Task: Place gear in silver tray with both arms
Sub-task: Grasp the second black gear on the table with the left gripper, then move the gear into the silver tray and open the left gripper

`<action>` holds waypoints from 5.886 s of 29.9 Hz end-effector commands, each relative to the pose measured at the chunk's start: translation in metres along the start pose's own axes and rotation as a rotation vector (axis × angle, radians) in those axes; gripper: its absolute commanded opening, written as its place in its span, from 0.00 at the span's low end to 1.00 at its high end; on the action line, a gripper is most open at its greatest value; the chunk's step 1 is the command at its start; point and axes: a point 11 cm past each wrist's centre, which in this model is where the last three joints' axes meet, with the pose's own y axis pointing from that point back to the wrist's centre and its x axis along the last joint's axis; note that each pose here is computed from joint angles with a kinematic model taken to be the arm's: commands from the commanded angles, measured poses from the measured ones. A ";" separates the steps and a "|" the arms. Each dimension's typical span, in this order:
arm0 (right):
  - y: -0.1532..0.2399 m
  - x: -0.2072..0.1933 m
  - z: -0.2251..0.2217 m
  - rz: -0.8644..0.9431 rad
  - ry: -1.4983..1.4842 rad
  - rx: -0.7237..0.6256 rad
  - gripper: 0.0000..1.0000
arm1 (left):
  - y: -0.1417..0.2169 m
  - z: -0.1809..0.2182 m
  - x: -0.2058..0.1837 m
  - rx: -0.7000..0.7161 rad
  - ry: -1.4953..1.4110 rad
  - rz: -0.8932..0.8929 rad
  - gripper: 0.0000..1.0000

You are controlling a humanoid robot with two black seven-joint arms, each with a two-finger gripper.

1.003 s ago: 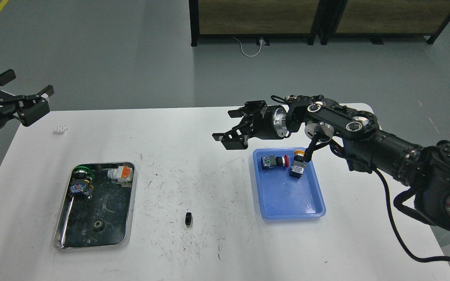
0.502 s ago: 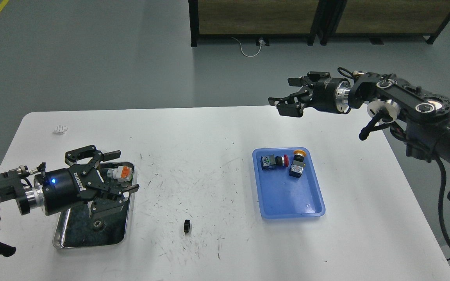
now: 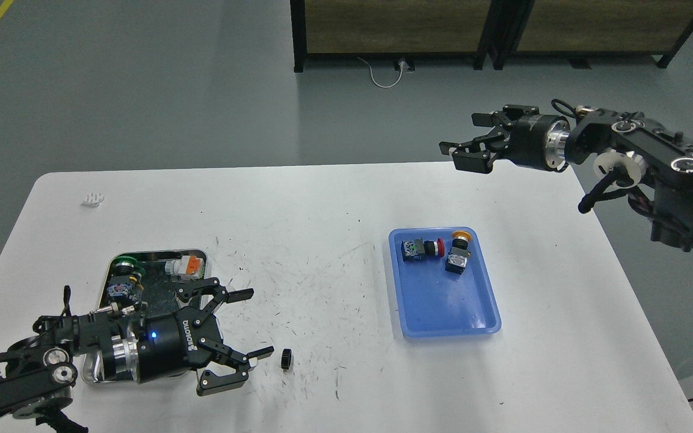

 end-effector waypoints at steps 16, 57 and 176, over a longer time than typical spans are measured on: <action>0.005 0.007 0.003 0.019 -0.002 -0.008 0.93 | -0.047 -0.026 -0.037 -0.007 0.017 0.009 0.96; 0.007 0.006 0.015 0.017 -0.017 -0.021 0.93 | -0.051 -0.071 -0.047 0.036 0.026 0.096 0.91; 0.010 0.011 0.015 0.036 -0.029 -0.011 0.93 | 0.062 -0.104 0.057 0.163 0.175 0.442 0.23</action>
